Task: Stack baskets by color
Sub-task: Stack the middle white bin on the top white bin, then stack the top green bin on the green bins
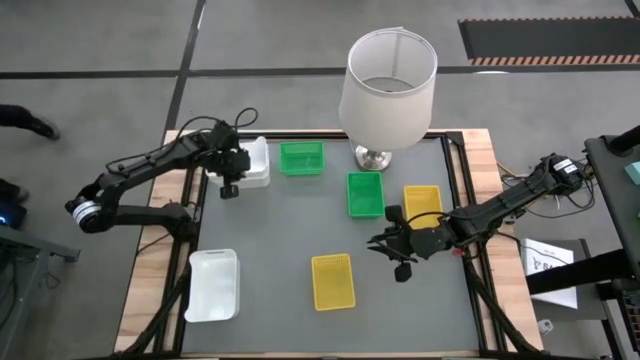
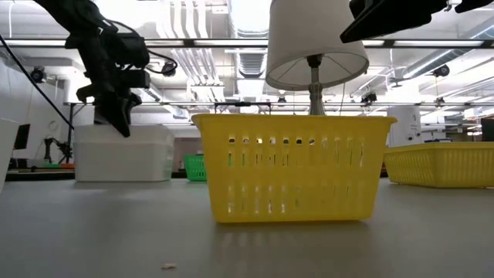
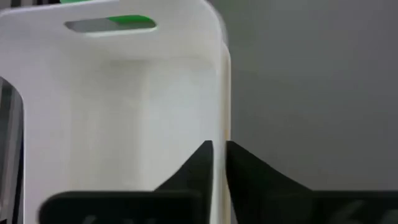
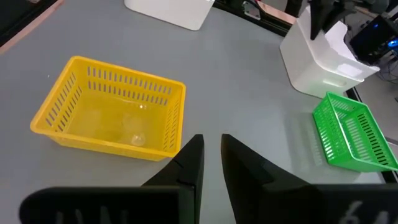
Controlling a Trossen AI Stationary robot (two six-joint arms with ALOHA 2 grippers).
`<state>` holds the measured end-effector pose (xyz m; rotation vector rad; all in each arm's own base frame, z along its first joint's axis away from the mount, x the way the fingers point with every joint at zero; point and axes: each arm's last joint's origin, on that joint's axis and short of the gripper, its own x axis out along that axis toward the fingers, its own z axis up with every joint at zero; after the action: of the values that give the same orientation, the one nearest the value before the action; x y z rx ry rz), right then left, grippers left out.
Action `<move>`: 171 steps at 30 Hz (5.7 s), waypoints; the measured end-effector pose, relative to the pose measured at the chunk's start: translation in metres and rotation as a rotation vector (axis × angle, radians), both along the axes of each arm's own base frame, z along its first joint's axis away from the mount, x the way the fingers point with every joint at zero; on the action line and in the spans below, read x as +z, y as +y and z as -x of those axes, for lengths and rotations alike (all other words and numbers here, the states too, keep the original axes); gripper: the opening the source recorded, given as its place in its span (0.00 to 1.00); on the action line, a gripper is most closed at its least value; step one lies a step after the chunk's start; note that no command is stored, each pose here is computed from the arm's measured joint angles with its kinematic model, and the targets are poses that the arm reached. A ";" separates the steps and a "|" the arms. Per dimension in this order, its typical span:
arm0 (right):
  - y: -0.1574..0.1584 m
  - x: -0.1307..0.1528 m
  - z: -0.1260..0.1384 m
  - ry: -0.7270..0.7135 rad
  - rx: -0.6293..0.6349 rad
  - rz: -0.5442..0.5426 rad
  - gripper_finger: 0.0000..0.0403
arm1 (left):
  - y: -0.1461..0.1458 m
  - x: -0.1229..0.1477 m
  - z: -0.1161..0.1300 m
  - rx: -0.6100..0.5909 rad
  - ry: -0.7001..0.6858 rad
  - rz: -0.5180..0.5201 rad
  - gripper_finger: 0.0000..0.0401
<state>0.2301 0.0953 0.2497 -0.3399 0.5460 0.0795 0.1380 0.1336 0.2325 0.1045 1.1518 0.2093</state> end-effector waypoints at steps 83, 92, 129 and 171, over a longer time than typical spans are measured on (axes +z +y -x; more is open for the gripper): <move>-0.029 -0.018 0.063 -0.125 -0.020 -0.090 0.12 | -0.017 -0.047 -0.197 0.154 -0.397 -0.164 0.30; -0.034 -0.017 0.072 -0.175 -0.011 -0.096 0.12 | -0.006 -0.059 -0.204 0.171 -0.423 -0.182 0.30; -0.034 -0.013 0.069 -0.227 -0.065 -0.190 0.15 | -0.088 -0.011 -0.183 -0.103 -0.323 -0.155 0.00; -0.047 0.023 -0.142 0.096 0.373 -0.028 0.48 | -0.211 0.032 -0.153 -0.612 -0.576 0.086 0.00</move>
<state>0.3721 0.0478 0.2722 -0.4094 0.5710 0.4653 0.2912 -0.0776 0.2647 0.2939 0.5145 -0.3387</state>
